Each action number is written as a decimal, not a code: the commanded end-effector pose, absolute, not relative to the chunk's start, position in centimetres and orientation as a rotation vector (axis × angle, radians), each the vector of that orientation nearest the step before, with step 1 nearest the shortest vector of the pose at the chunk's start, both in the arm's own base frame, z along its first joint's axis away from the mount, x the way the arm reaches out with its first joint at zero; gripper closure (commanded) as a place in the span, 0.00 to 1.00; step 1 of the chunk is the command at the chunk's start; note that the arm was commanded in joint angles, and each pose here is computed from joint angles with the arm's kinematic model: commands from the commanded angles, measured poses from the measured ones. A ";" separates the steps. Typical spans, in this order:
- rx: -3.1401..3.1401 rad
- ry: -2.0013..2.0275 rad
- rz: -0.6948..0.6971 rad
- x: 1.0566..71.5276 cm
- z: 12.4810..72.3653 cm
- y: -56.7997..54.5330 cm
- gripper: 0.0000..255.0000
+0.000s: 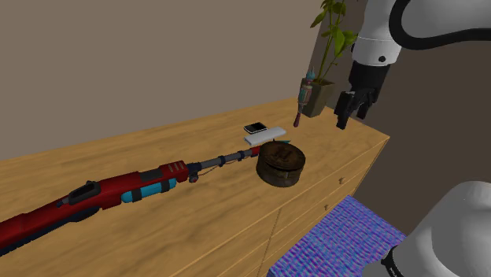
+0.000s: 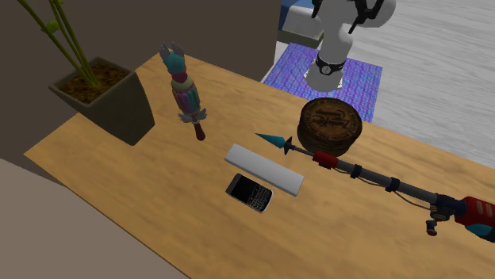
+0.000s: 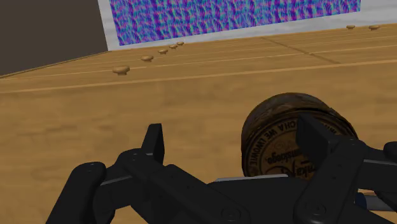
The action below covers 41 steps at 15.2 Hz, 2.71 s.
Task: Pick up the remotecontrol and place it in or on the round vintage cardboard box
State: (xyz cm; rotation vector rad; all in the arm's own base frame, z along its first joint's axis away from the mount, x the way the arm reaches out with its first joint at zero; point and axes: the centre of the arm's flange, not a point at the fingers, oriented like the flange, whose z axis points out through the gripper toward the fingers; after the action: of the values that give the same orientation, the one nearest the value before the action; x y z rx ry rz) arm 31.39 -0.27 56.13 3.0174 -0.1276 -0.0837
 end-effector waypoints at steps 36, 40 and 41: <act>2.342 -2.119 -0.007 61.6 35.2 -3.0 0.00; 2.342 -2.119 -0.007 61.6 33.8 -3.0 0.00; 2.342 -2.119 -0.007 61.6 33.8 -3.0 0.00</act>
State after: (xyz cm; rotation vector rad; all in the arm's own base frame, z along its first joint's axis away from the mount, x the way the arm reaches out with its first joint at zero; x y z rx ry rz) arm 61.55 -2.98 33.91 2.3414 -2.1192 -0.0074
